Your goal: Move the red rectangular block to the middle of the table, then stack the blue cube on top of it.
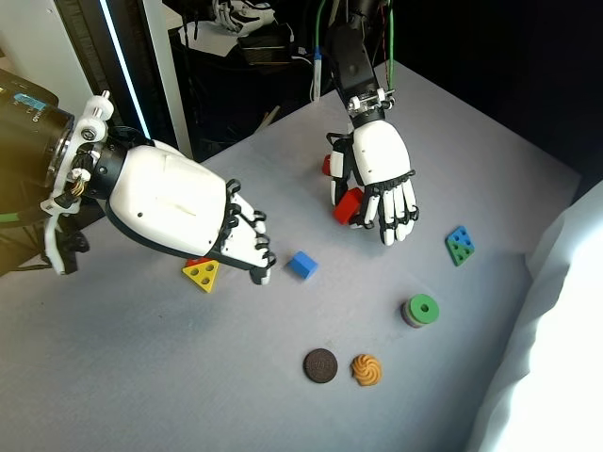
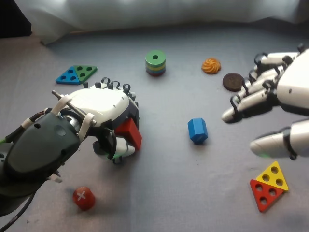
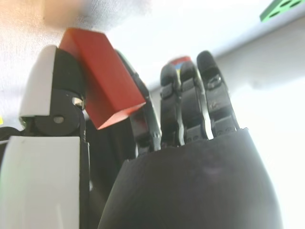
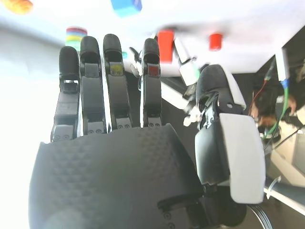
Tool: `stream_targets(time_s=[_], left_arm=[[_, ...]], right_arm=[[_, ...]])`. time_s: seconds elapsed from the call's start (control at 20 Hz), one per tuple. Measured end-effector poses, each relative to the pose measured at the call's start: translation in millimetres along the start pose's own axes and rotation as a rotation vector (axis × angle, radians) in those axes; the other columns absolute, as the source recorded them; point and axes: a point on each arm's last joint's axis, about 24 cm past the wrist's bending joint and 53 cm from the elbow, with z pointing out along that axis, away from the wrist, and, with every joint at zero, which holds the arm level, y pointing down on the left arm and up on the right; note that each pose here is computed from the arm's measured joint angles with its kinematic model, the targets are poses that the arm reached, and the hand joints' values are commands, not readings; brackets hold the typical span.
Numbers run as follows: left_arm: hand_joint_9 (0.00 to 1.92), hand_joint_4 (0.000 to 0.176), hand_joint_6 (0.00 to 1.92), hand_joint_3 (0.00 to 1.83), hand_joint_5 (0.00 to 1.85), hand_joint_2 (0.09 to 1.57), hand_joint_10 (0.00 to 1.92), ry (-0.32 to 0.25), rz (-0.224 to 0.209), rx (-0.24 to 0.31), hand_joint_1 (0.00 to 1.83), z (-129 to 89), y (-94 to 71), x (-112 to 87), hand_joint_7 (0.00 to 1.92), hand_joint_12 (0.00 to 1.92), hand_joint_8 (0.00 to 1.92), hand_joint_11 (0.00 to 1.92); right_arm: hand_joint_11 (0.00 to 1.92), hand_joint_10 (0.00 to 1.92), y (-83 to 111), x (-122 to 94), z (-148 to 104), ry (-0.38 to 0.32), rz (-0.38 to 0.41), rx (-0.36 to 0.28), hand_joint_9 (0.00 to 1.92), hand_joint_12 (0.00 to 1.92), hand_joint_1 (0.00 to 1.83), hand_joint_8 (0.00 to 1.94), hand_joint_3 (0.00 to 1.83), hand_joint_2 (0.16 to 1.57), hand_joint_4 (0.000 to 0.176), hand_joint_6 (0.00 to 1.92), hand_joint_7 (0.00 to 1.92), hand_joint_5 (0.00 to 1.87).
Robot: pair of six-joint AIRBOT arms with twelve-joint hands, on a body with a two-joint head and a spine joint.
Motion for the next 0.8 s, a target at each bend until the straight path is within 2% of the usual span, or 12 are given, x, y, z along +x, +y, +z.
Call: stream_targets(time_s=[0.2, 0.4, 0.5, 0.8], left_arm=[[0.16, 0.000, 1.11, 0.00, 0.90, 1.16, 0.00, 0.001, 0.014, 0.014, 1.06, 1, -3.5, 3.5, 0.27, 0.51, 0.00, 0.00], [0.16, 0.000, 1.12, 0.00, 0.89, 1.16, 0.00, -0.007, 0.021, 0.004, 1.06, 3, 2.3, 2.0, 0.26, 0.51, 0.00, 0.00], [0.17, 0.000, 1.09, 0.00, 0.91, 1.16, 0.00, -0.020, 0.021, 0.002, 1.08, 3, 2.6, -0.7, 0.27, 0.54, 0.00, 0.00], [0.17, 0.000, 1.09, 0.00, 0.91, 1.15, 0.00, -0.015, 0.023, 0.007, 1.07, 5, 2.3, 4.0, 0.27, 0.53, 0.00, 0.00]], right_arm=[[0.00, 0.01, -9.5, -16, -1, -0.064, 0.093, -0.007, 0.42, 0.89, 0.08, 0.00, 0.00, 1.24, 0.000, 0.00, 0.46, 0.48], [0.00, 0.00, -15.5, -33, -3, -0.145, 0.115, -0.004, 0.41, 0.88, 0.08, 0.00, 0.00, 1.24, 0.000, 0.00, 0.45, 0.47], [0.00, 0.00, -13.1, -39, 1, -0.186, 0.100, -0.009, 0.42, 0.90, 0.09, 0.00, 0.00, 1.24, 0.000, 0.00, 0.46, 0.48], [0.00, 0.00, -15.5, -21, 12, -0.171, 0.030, 0.015, 0.41, 0.89, 0.09, 0.00, 0.00, 1.24, 0.000, 0.00, 0.46, 0.47]])
